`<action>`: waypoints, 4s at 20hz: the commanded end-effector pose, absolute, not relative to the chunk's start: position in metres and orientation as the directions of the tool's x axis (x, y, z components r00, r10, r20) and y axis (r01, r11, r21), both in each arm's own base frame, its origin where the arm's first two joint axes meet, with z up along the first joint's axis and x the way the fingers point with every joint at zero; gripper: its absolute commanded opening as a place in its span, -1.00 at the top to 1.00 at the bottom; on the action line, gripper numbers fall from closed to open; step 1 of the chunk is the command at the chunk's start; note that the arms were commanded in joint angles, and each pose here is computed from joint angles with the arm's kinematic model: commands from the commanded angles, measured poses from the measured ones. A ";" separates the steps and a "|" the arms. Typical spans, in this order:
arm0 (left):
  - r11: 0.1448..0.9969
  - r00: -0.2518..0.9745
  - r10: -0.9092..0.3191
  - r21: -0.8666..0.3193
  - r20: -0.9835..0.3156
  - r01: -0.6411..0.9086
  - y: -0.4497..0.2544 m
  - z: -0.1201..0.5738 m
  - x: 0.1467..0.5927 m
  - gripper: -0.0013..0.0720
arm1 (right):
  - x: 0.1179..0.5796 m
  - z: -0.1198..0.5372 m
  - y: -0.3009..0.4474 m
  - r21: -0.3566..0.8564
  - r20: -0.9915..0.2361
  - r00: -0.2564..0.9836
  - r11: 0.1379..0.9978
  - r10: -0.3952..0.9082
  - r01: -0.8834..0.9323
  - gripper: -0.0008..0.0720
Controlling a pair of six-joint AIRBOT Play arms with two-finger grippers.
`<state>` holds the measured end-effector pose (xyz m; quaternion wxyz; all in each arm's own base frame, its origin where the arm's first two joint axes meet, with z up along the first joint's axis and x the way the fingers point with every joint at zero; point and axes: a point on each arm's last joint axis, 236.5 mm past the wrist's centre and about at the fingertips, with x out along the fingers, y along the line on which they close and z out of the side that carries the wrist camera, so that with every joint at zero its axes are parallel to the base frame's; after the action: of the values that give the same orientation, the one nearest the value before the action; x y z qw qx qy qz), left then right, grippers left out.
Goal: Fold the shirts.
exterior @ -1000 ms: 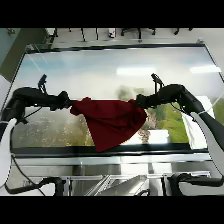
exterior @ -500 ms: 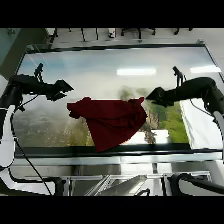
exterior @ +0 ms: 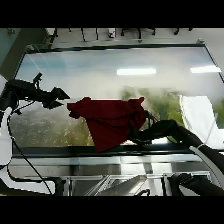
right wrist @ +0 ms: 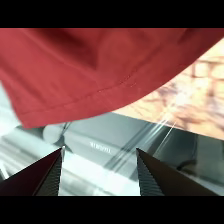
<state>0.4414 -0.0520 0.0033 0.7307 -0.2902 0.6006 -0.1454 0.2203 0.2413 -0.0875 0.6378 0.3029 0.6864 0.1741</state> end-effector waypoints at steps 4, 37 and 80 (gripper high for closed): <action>0.799 0.276 -0.549 -0.593 -0.789 -0.103 -0.047 0.022 0.453 -0.94 | 0.216 -0.124 0.308 0.593 -0.794 -0.014 0.779 0.608 0.202 -0.40; 0.836 0.058 -0.538 -0.524 -0.841 0.164 -0.228 -0.042 0.220 -0.94 | 0.321 -0.053 0.096 0.407 -0.910 0.127 0.908 0.394 0.101 0.92; 0.846 0.872 -0.444 -0.415 -0.204 0.334 -0.108 0.439 0.325 0.93 | 0.287 0.455 0.144 0.417 -0.133 0.738 0.713 0.661 -0.564 0.92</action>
<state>0.2959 -0.0883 0.4801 0.9580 -0.1893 0.0952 -0.1932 0.2649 0.1192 0.4892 0.9384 0.1637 0.0806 0.2936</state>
